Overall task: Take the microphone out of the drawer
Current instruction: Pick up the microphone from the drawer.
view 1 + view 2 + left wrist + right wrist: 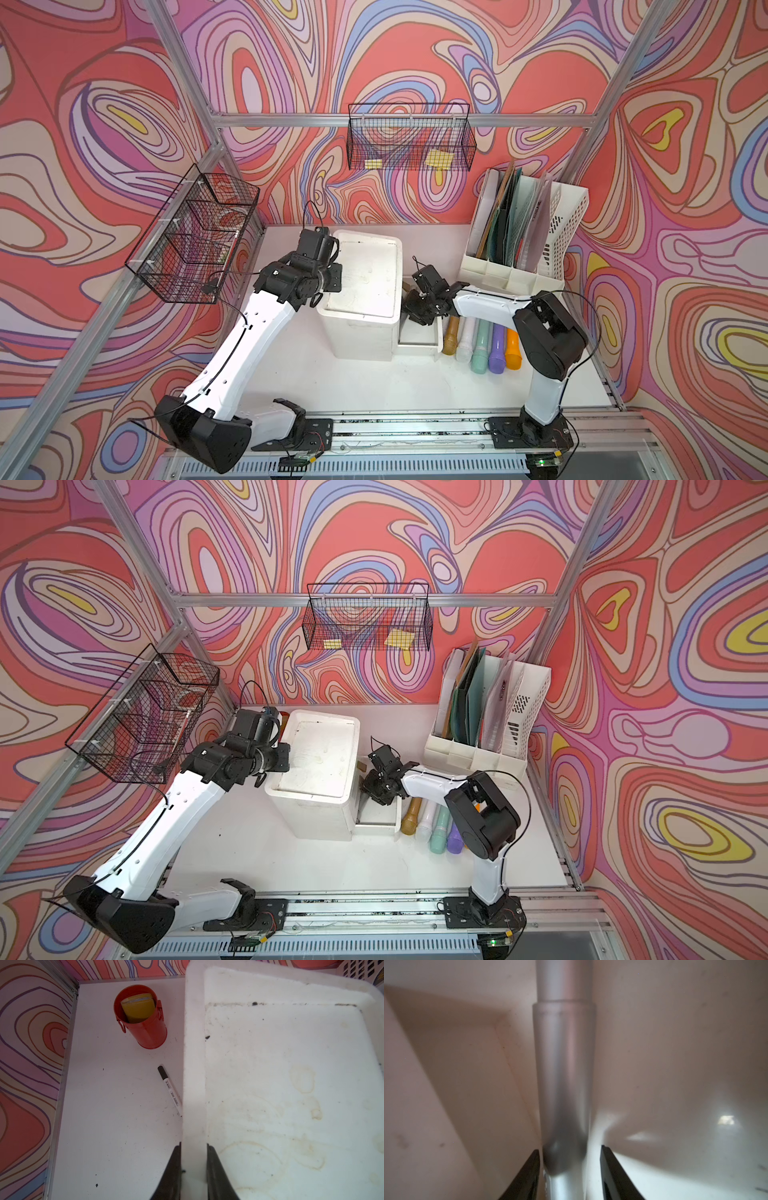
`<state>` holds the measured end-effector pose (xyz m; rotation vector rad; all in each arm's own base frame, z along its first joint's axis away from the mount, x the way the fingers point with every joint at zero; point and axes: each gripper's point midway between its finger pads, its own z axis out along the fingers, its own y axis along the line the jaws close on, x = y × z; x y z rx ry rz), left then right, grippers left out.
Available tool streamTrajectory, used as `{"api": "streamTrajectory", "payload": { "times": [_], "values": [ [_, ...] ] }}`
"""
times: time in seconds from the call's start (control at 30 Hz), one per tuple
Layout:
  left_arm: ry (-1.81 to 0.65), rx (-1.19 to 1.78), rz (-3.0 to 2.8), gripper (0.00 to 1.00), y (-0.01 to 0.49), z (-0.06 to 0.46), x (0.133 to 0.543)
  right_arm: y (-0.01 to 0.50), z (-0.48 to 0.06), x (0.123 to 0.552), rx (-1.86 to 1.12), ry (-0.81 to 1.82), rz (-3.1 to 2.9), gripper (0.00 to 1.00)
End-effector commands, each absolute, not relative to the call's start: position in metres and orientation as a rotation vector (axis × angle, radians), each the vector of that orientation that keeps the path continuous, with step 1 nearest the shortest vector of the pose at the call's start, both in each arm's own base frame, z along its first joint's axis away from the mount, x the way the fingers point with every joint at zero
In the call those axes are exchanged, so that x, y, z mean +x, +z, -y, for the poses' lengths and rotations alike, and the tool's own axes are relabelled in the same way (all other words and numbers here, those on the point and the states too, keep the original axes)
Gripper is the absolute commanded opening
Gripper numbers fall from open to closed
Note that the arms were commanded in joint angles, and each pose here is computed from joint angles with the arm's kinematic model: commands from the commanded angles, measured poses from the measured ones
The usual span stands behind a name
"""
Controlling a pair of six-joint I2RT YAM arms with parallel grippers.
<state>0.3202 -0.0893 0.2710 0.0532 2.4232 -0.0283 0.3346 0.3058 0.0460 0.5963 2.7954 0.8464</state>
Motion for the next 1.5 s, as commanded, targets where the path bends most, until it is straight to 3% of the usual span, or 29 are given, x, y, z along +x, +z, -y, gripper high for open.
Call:
{"api": "streamTrajectory", "payload": {
  "times": [0.0,0.57,0.83,1.47],
  "values": [
    [-0.007,0.112,-2.508,0.00,0.253,0.091,0.310,0.040,-0.315,0.336,0.605,0.818,-2.800,0.47],
    [-0.002,0.112,-2.503,0.00,0.254,0.090,0.309,0.015,-0.292,0.323,0.584,0.478,-2.885,0.44],
    [0.005,0.112,-2.498,0.00,0.256,0.089,0.308,0.012,-0.291,0.321,0.579,0.447,-2.890,0.35],
    [0.004,0.115,-2.492,0.00,0.258,0.089,0.309,0.075,-0.278,0.349,0.410,0.352,-2.728,0.19]
  ]
}}
